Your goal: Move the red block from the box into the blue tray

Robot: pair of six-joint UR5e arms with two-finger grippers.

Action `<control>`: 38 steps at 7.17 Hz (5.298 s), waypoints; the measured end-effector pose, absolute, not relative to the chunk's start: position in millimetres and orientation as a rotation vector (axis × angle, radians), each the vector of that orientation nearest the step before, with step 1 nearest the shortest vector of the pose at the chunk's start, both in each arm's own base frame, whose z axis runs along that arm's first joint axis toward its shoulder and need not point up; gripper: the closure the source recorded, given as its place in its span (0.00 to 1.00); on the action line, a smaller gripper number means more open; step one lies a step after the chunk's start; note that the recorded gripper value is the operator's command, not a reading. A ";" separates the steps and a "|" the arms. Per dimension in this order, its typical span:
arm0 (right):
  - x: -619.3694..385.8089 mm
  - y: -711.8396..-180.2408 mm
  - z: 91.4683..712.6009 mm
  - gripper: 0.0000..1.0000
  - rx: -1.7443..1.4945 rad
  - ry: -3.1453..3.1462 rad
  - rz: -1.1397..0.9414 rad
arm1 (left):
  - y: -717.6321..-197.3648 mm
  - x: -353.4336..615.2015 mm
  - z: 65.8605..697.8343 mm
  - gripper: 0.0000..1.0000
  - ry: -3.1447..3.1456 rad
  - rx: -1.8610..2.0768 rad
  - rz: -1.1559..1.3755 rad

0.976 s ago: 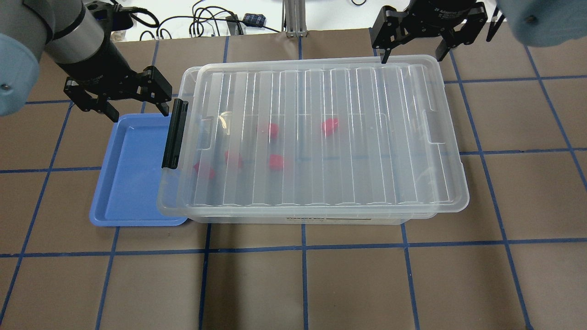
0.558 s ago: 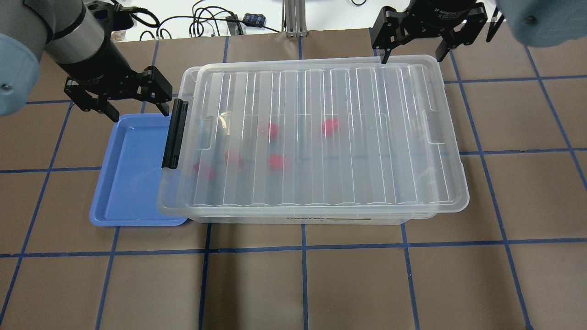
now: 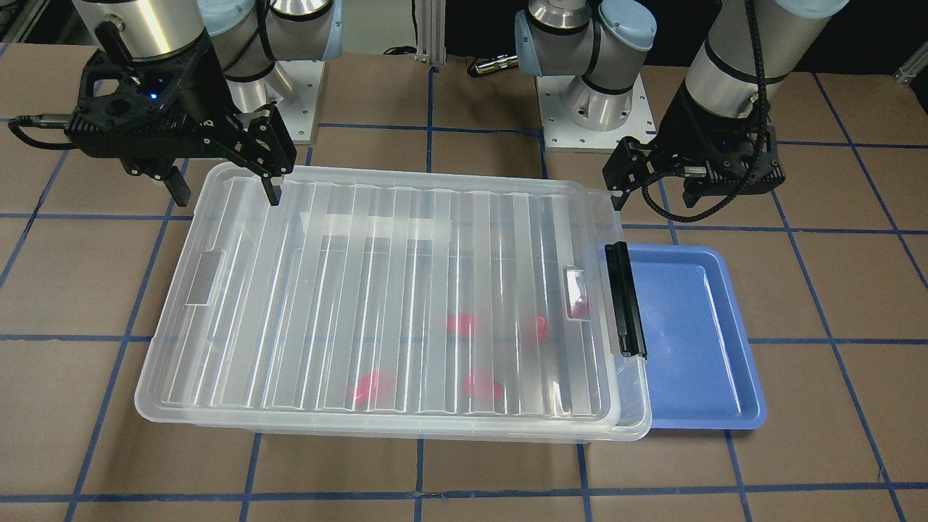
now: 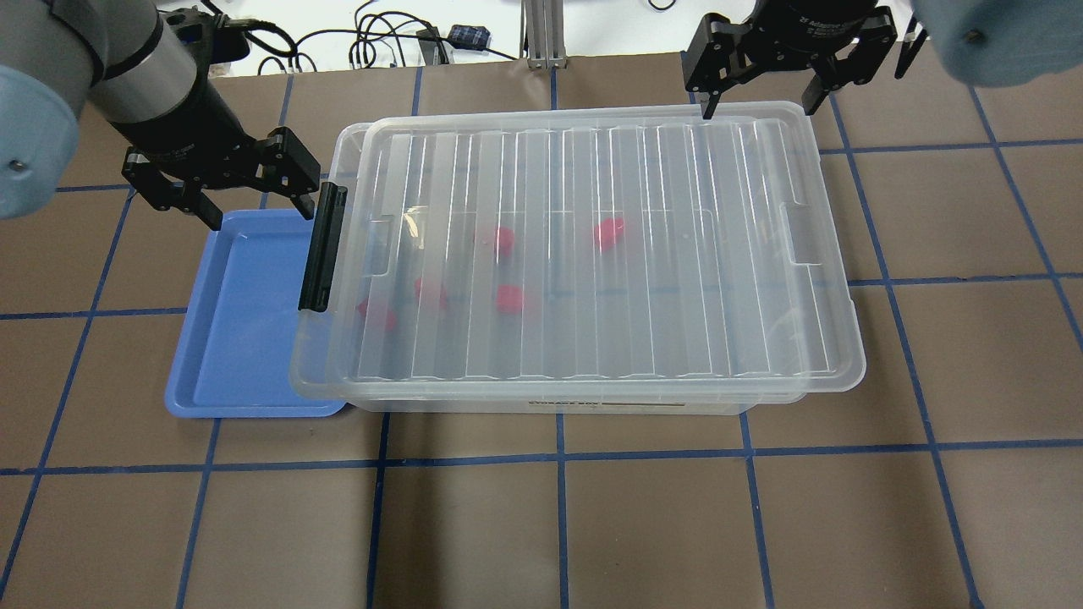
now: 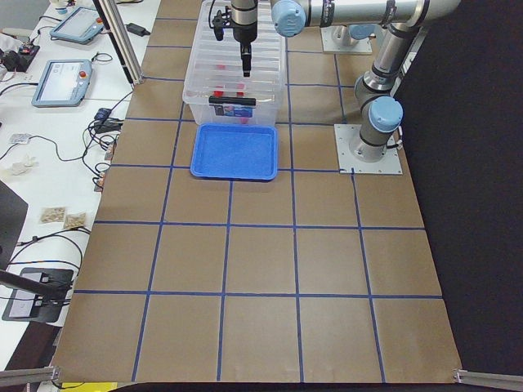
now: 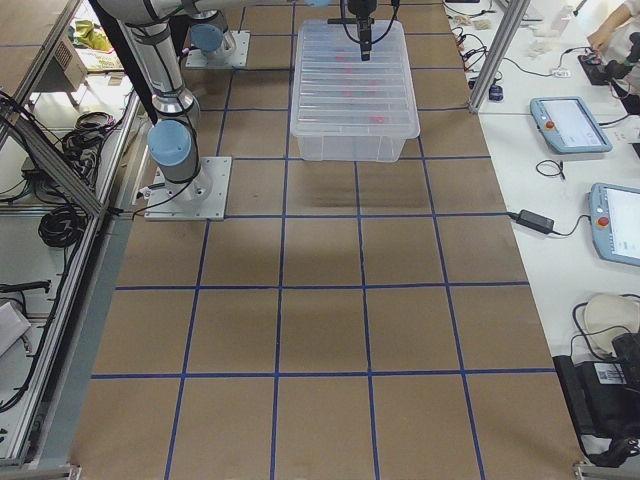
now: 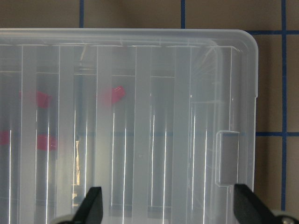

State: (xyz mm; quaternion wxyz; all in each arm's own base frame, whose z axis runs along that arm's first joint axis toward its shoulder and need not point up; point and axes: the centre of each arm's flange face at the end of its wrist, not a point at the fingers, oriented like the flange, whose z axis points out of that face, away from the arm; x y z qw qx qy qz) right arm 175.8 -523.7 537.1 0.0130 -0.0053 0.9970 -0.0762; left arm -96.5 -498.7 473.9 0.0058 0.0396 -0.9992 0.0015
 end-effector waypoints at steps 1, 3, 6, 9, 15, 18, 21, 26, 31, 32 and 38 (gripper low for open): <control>175.6 -524.1 536.7 0.00 -0.018 3.107 -0.236 | -498.2 -96.5 473.9 0.00 -3.128 0.124 0.007; 172.8 -527.1 535.8 0.00 -0.024 3.108 -0.232 | -497.7 -96.4 472.9 0.00 -3.129 0.124 0.003; 163.2 -540.5 518.9 0.00 -0.045 3.120 -0.179 | -497.4 -96.0 473.6 0.00 -3.133 0.126 0.007; 117.4 -580.4 460.5 0.04 -0.077 3.144 -0.021 | -498.2 -96.0 472.1 0.00 -3.134 0.124 0.002; 33.9 -555.3 363.0 0.00 -0.078 3.187 0.062 | -499.0 -95.7 470.6 0.00 -3.135 0.124 -0.003; 17.5 -552.0 354.5 0.00 -0.090 3.182 0.069 | -499.1 -95.7 468.9 0.00 -3.135 0.124 -0.009; 5.0 -551.4 352.4 0.00 -0.098 3.177 0.075 | -497.7 -95.9 467.7 0.00 -3.134 0.126 -0.010; -21.3 -554.0 354.6 0.00 -0.143 3.184 0.041 | -497.5 -96.1 466.4 0.00 -3.132 0.124 -0.013; -53.7 -552.1 354.9 0.00 -0.138 3.187 0.042 | -498.3 -96.1 465.7 0.00 -3.132 0.122 -0.012; -57.0 -552.0 355.4 0.00 -0.150 3.190 0.041 | -499.0 -96.0 464.6 0.00 -3.132 0.122 -0.015; -98.9 -545.6 355.0 0.00 -0.155 3.193 0.057 | -504.2 -94.1 457.7 0.00 -3.131 0.146 -0.036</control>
